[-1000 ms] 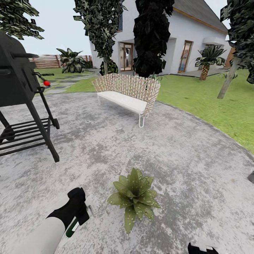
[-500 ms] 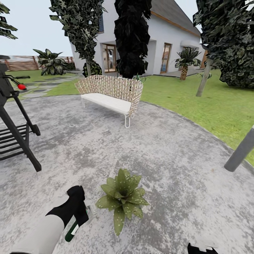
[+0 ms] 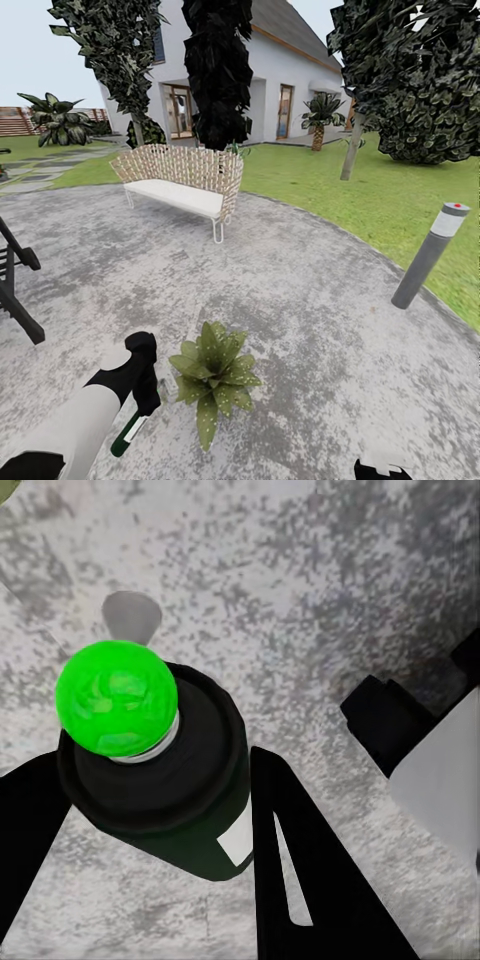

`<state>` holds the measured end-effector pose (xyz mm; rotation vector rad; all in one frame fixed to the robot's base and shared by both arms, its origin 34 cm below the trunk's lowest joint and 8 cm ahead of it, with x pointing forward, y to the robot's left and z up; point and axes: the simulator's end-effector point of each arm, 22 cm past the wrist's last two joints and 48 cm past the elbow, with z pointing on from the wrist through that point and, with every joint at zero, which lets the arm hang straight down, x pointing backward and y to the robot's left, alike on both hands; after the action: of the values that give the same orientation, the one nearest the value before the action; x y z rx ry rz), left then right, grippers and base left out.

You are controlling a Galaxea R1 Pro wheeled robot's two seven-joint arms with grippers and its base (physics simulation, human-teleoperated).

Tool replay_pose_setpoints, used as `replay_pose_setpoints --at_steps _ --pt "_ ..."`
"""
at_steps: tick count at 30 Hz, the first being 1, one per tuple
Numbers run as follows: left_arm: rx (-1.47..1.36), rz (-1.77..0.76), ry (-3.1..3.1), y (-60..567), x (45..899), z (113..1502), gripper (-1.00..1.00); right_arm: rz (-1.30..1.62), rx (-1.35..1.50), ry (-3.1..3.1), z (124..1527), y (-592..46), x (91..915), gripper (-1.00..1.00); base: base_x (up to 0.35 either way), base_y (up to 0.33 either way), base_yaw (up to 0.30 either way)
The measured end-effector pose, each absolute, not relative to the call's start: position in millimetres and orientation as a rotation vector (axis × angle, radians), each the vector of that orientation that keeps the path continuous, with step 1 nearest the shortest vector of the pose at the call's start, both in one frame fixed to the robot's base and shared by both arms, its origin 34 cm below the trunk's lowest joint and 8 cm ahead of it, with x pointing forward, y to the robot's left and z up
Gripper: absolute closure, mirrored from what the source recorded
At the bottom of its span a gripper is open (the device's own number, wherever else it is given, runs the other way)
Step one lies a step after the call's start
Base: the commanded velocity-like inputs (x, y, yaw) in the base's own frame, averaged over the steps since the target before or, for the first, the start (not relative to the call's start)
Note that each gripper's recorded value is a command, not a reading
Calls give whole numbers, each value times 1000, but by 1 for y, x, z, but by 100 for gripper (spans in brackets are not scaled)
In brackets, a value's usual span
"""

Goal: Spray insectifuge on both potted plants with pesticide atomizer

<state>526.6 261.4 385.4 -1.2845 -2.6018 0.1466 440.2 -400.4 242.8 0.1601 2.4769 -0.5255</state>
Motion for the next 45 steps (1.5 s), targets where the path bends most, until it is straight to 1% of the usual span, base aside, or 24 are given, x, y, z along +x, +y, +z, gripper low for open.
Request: replay_pose_setpoints --at_steps 12,18,23,31,34,37,39,41,45 --pt "-1293 83 -2623 265 534 383 100 -527 155 2477 243 -403 440 -100 -215 228 -9" --pt "-1300 51 -2627 268 537 383 100 -529 159 2475 244 -404 441 -100 -169 277 -227" --pt "-1301 48 -2631 267 539 385 100 -529 161 2472 245 -404 441 -100 151 292 -267" --pt "-1301 41 -2642 270 545 391 100 -530 163 2468 246 -404 443 -100 272 217 -268" --pt "-1295 76 -2633 268 543 395 100 -529 163 2467 247 -404 443 -100 235 211 -269" --pt "-1305 85 -2605 267 555 424 100 -529 163 2466 247 -404 443 -100 217 203 -270" --pt "-1313 31 -2593 274 560 431 100 -530 164 2466 247 -404 443 -100 121 85 -272" --pt "-1324 -78 -2577 288 568 438 100 -530 163 2466 247 -404 443 -100 25 18 -272" --pt "-1326 -112 -2565 293 568 439 100 -531 163 2465 247 -404 443 -100 4 3 -273"
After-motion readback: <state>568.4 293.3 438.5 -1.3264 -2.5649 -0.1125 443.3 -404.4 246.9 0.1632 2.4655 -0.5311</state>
